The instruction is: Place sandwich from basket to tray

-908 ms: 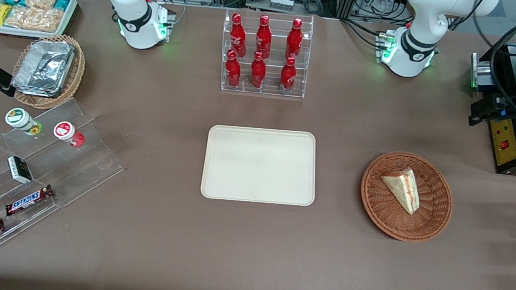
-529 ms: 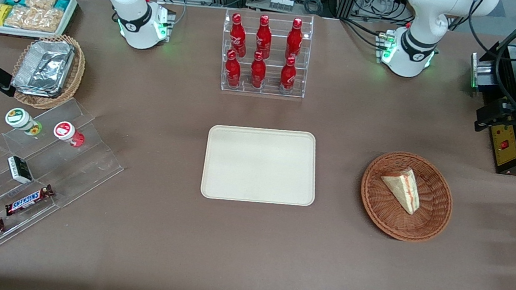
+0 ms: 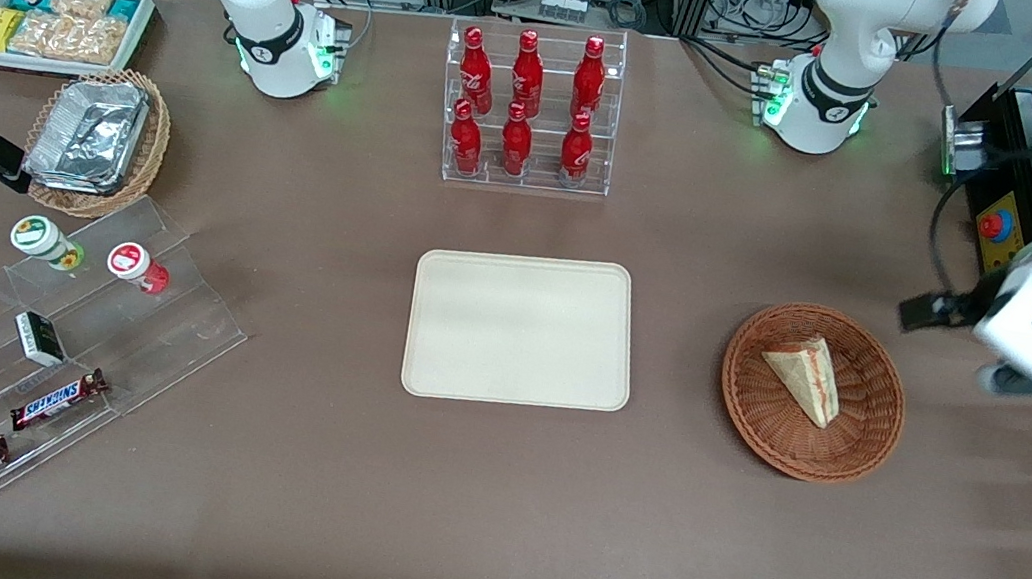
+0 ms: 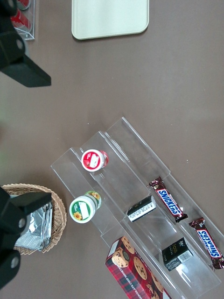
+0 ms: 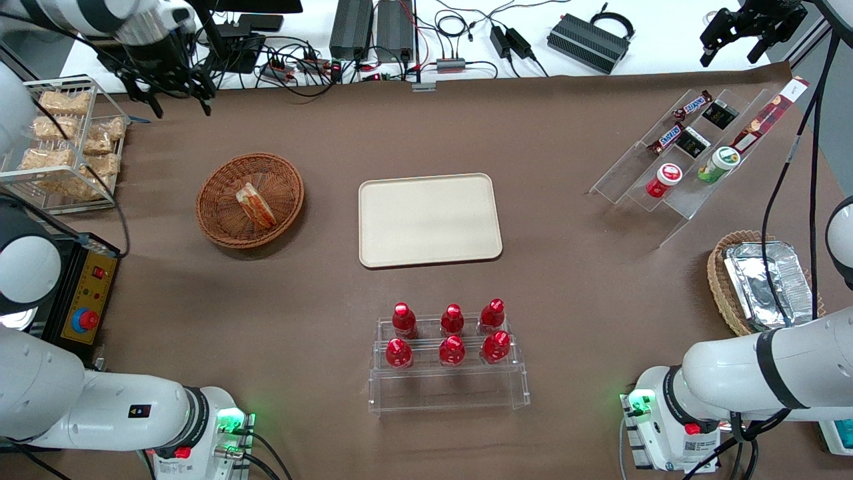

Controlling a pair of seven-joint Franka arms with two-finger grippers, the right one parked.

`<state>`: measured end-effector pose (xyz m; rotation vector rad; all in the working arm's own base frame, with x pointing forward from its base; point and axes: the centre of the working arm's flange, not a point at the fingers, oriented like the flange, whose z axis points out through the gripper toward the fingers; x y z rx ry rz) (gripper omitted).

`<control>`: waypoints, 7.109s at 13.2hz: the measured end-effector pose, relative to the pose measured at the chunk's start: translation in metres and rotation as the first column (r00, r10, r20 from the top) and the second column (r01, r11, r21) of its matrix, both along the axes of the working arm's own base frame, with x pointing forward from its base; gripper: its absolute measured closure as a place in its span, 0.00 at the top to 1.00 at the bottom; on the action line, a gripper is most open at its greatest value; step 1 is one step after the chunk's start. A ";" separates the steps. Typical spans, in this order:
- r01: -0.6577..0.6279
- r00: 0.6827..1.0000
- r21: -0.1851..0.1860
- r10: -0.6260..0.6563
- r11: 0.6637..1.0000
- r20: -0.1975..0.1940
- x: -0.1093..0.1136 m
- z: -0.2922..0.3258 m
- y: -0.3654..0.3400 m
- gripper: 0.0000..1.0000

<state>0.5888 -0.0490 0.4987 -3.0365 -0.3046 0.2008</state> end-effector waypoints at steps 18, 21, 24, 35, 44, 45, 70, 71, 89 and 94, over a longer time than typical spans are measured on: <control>-0.464 0.872 -0.043 0.465 0.885 0.157 -0.058 -0.229 -0.027 1.00; -0.462 0.871 -0.049 0.464 0.885 0.161 -0.059 -0.248 -0.027 0.97; -0.463 0.872 -0.044 0.464 0.885 0.154 -0.060 -0.256 -0.026 0.78; -0.260 0.965 0.069 0.257 0.963 0.052 -0.015 -0.060 -0.109 0.18; 0.047 0.999 -0.101 -0.046 0.994 0.008 -0.037 -0.041 -0.342 0.18; 0.070 0.998 -0.098 -0.070 0.993 0.012 -0.042 -0.058 -0.368 0.18; 0.110 0.992 -0.048 -0.107 0.993 0.061 -0.050 -0.145 -0.446 1.00; 0.081 0.994 -0.045 -0.077 0.996 0.072 -0.042 -0.111 -0.428 1.00; 0.015 1.000 -0.019 -0.015 1.000 0.004 -0.004 0.096 -0.076 1.00; 0.060 0.998 0.000 -0.060 0.998 -0.026 -0.031 0.095 -0.057 1.00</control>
